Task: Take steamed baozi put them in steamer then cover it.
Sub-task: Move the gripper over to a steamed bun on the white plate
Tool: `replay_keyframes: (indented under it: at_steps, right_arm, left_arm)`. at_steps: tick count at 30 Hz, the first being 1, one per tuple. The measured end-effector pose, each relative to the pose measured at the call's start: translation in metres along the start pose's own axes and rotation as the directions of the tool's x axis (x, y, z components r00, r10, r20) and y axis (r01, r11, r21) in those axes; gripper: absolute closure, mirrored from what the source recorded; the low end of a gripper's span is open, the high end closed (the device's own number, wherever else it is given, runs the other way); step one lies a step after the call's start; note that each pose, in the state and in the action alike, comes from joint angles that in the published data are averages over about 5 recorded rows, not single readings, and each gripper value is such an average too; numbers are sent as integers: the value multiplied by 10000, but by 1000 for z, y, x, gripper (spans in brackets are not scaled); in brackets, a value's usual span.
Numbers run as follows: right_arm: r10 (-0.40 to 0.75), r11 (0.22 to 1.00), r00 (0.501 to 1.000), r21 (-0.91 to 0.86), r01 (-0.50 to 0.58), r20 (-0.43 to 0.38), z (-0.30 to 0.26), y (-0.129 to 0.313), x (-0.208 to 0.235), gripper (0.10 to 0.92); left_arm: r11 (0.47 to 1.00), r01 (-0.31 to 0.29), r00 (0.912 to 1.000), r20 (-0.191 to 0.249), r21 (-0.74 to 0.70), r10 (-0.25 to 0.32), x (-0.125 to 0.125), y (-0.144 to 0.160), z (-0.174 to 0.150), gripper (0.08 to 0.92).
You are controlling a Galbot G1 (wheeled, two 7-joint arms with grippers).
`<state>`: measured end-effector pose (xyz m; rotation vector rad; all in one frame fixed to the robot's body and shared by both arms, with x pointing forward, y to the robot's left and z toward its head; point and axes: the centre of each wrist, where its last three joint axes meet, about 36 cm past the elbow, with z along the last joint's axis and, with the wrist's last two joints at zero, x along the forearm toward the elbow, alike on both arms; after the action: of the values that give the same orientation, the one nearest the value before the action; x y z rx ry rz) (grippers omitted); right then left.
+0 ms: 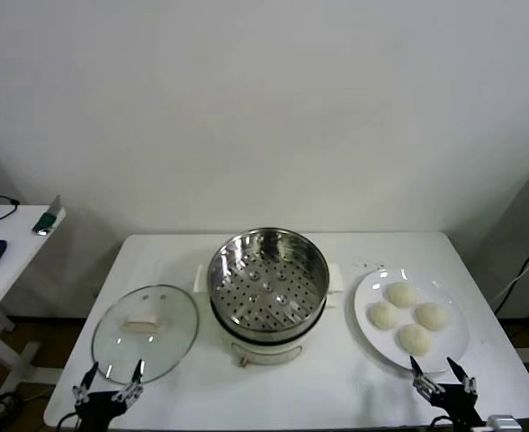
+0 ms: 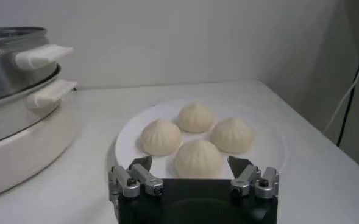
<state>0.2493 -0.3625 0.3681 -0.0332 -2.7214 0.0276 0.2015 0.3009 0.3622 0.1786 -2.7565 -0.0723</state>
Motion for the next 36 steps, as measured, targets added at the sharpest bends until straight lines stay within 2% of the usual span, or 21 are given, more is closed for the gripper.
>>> replay_keyframes:
  at_steps: [10, 16, 20, 24, 30, 36]
  right_arm:
    - [-523, 9802, 9981, 1927, 453, 314, -72, -21, -60, 200]
    - [-1475, 8986, 9891, 4182, 1332, 20, -138, -39, -110, 200]
    - [-2137, 7963, 9759, 5709, 1998, -436, -181, -50, -142, 200]
    - [-2763, 6562, 9528, 6997, 2824, -1254, -220, -59, -170, 200]
    - [-3407, 4136, 8876, 7984, 4376, -3100, -270, -73, -201, 200]
    - [-3354, 2117, 7945, 7813, 5871, -5062, -313, -81, -225, 200]
  left_arm:
    - [10000, -98, 9999, 68, -1, 98, -1, -2, -4, 177]
    - [9998, -183, 9996, 216, -30, 184, -2, -1, -11, 177]
    - [9998, -212, 9993, 295, -37, 213, -3, -1, -13, 177]
    - [9997, -233, 9991, 340, -26, 234, -4, 0, -15, 177]
    - [9996, -286, 9988, 387, -21, 287, -5, -1, -17, 177]
    - [9995, -307, 9986, 426, -43, 309, -7, 0, -18, 177]
